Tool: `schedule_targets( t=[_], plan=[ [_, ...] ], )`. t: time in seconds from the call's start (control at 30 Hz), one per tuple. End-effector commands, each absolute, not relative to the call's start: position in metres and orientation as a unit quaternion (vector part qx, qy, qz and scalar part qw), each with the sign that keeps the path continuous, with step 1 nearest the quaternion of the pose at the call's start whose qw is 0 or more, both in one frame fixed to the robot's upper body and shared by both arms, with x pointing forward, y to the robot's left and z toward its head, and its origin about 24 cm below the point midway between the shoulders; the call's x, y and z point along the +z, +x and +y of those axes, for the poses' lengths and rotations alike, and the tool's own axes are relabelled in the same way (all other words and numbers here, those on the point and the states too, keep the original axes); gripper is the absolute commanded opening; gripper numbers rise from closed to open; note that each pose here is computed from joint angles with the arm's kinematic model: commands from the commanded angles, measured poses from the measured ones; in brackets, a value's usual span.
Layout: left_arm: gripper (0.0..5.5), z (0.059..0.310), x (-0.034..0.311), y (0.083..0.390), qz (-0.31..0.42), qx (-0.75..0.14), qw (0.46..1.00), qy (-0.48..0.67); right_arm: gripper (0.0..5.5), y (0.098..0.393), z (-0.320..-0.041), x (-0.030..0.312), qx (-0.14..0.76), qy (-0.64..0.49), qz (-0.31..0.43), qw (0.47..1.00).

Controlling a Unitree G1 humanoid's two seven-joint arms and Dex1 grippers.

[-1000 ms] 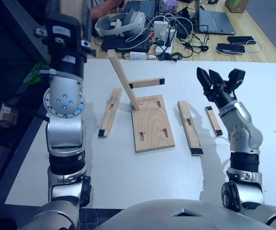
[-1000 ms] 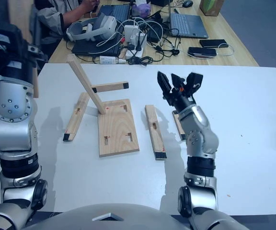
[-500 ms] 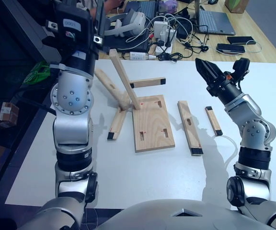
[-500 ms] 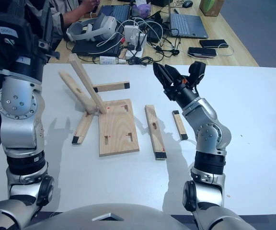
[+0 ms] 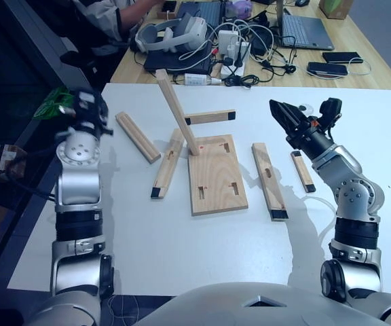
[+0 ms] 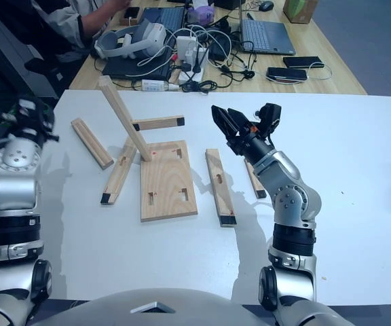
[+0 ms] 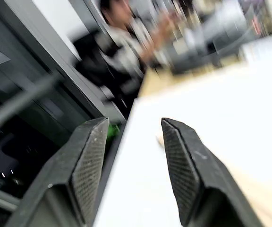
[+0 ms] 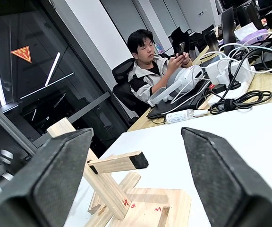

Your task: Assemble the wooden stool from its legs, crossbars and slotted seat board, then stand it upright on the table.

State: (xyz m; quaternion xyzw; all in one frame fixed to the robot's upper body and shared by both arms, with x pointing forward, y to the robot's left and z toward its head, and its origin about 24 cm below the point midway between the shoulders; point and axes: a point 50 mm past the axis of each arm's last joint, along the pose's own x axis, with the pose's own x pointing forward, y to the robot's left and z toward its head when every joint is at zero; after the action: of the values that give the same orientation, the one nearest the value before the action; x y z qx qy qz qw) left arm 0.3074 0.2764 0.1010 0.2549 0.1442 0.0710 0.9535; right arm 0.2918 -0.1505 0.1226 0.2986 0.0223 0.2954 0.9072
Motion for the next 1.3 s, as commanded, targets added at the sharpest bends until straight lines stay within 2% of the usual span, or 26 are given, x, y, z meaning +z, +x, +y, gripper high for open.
schedule_targets(
  t=[0.03, 0.17, 0.27, 0.4, 0.53, 0.63, 0.73, 0.83, 0.93, 1.07, 1.17, 1.3],
  plan=[
    [2.08, 0.259, 0.08, 0.329, 0.205, 0.011, 0.953, 0.222, 3.49, 0.29, -0.146, 0.12, 0.294, 0.296, 0.031, 0.908],
    [2.08, 0.259, 0.051, 0.339, 0.281, -0.005, 0.935, 0.215, 3.49, 0.291, -0.142, 0.118, 0.296, 0.294, 0.036, 0.908],
    [2.08, 0.26, 0.028, 0.327, 0.351, -0.038, 0.907, 0.231, 3.49, 0.29, -0.142, 0.117, 0.288, 0.291, 0.038, 0.912],
    [2.08, 0.256, 0.016, 0.3, 0.393, -0.111, 0.878, 0.25, 3.49, 0.29, -0.144, 0.114, 0.277, 0.289, 0.039, 0.916],
    [2.08, 0.259, 0.038, 0.265, 0.389, -0.158, 0.868, 0.266, 3.49, 0.288, -0.146, 0.111, 0.267, 0.286, 0.042, 0.919],
    [2.08, 0.247, 0.078, 0.262, 0.335, -0.191, 0.891, 0.24, 3.49, 0.286, -0.147, 0.109, 0.26, 0.286, 0.045, 0.921],
    [2.08, 0.233, 0.106, 0.261, 0.291, -0.248, 0.89, 0.248, 3.49, 0.286, -0.147, 0.108, 0.254, 0.285, 0.046, 0.923],
    [2.47, 0.246, 0.116, 0.266, 0.285, -0.221, 0.892, 0.271, 3.49, 0.286, -0.144, 0.108, 0.256, 0.283, 0.047, 0.923],
    [2.93, 0.252, 0.111, 0.268, 0.306, -0.196, 0.896, 0.253, 3.49, 0.286, -0.144, 0.106, 0.253, 0.281, 0.048, 0.925],
    [3.51, 0.237, 0.081, 0.272, 0.339, -0.122, 0.913, 0.19, 3.49, 0.287, -0.145, 0.105, 0.251, 0.278, 0.046, 0.926],
    [3.93, 0.231, 0.062, 0.276, 0.349, -0.025, 0.929, 0.123, 3.49, 0.286, -0.146, 0.105, 0.251, 0.275, 0.047, 0.927],
    [3.93, 0.229, 0.051, 0.273, 0.348, 0.065, 0.931, 0.091, 3.49, 0.286, -0.146, 0.104, 0.251, 0.272, 0.048, 0.928]
  ],
)
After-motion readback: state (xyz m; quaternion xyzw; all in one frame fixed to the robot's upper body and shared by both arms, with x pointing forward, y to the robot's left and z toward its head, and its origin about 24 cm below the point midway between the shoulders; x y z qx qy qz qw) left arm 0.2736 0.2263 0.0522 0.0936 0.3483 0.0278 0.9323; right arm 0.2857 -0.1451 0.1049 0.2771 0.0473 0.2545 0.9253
